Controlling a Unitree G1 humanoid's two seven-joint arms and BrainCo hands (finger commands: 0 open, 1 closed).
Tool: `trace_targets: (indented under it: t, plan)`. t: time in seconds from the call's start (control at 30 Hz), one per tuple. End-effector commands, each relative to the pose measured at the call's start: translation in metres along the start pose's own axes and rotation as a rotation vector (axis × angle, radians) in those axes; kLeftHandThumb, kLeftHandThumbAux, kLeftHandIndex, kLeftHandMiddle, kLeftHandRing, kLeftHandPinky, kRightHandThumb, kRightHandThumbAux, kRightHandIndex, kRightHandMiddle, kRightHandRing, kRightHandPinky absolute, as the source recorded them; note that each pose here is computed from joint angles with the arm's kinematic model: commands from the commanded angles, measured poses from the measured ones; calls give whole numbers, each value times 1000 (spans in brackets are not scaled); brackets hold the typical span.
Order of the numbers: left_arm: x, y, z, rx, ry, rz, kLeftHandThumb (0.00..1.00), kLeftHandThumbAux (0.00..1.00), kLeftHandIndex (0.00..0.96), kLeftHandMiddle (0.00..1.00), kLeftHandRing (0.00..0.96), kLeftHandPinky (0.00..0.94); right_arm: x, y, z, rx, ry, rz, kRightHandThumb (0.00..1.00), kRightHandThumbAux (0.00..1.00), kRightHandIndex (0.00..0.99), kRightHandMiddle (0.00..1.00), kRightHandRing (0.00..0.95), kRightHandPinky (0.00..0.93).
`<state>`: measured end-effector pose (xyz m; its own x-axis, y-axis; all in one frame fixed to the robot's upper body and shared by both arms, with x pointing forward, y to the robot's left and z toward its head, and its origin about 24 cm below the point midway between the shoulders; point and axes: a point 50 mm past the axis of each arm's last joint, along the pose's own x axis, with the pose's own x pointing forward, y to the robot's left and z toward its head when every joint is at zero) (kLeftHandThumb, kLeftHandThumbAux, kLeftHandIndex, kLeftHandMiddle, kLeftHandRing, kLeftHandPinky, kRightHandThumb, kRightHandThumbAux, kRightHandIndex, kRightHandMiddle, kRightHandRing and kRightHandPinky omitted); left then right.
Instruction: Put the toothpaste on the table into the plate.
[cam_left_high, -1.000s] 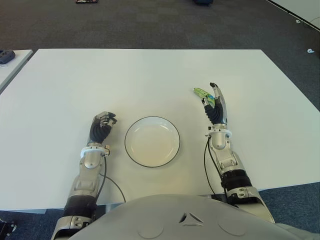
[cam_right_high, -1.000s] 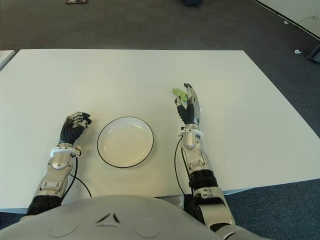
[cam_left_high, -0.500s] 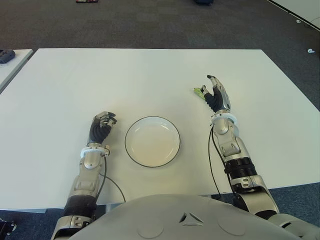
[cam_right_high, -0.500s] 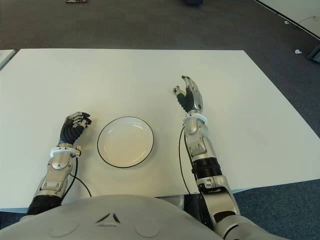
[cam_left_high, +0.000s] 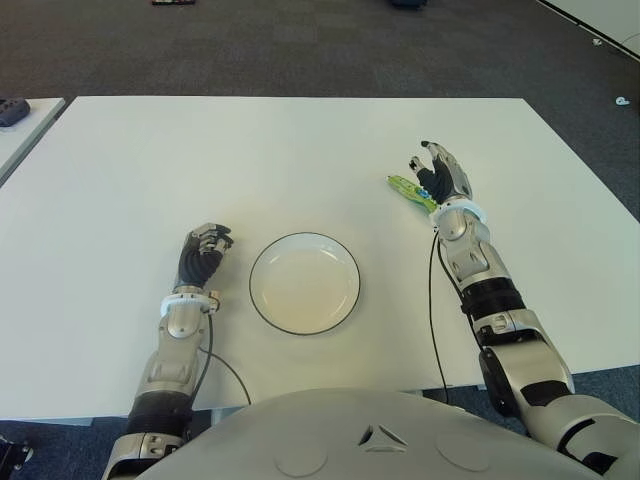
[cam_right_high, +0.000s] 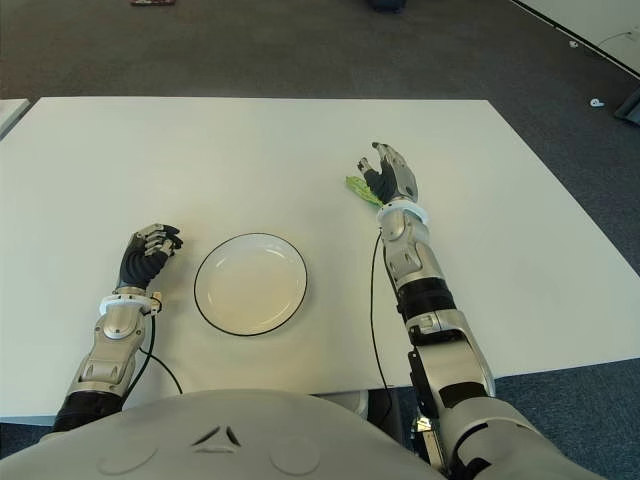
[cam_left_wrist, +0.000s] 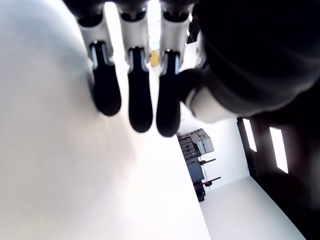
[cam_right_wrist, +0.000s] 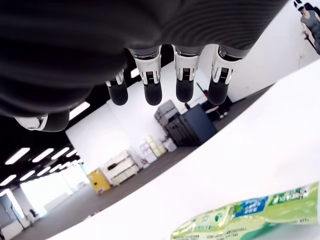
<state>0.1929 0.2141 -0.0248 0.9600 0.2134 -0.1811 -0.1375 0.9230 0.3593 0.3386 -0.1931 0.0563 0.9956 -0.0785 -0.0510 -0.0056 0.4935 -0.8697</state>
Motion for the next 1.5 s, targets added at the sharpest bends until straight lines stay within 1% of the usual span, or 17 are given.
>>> trace_targets:
  t: [0.03, 0.17, 0.23, 0.43, 0.63, 0.73, 0.83, 0.9, 1.03, 1.33, 1.5]
  plan:
    - [-4, -5, -8, 11, 57, -22, 706, 722, 426, 519, 491, 431, 9, 1, -3, -77, 16, 70, 553, 117, 0, 0, 0, 0]
    - [-4, -6, -7, 8, 58, -20, 706, 721, 427, 516, 482, 406, 18, -3, -4, -149, 25, 139, 547, 118, 0, 0, 0, 0]
    - [-4, -6, -7, 8, 58, -18, 706, 721, 427, 517, 478, 398, 24, -4, -3, -209, 26, 181, 543, 124, 0, 0, 0, 0]
    - [-4, -7, -7, 6, 57, -14, 706, 721, 428, 517, 474, 403, 33, -8, -2, -330, 26, 265, 527, 140, 0, 0, 0, 0]
    - [-5, -7, -7, 2, 66, -10, 706, 721, 427, 514, 474, 406, 38, -12, -3, -376, 57, 317, 517, 148, 0, 0, 0, 0]
    - [-6, -6, -7, -1, 67, -6, 705, 721, 427, 515, 475, 409, 41, -15, -6, -396, 95, 341, 516, 146, 0, 0, 0, 0]
    - [-6, -6, -7, -2, 68, -3, 706, 721, 427, 520, 478, 407, 42, -16, -10, -417, 122, 357, 514, 142, 0, 0, 0, 0]
    - [-7, -5, -7, -1, 70, -2, 707, 721, 427, 526, 480, 410, 42, -15, -14, -445, 135, 366, 510, 143, 0, 0, 0, 0]
    - [-8, -4, -8, 1, 76, 1, 708, 721, 426, 538, 483, 418, 42, -13, -17, -478, 142, 379, 499, 141, 0, 0, 0, 0]
    - [-9, -2, -10, -14, 73, 2, 709, 722, 426, 553, 498, 449, 36, -3, -30, -534, 173, 422, 467, 142, 0, 0, 0, 0]
    - [-10, -1, -12, -10, 73, 5, 709, 722, 426, 557, 507, 452, 35, -2, -34, -559, 180, 435, 443, 153, 0, 0, 0, 0]
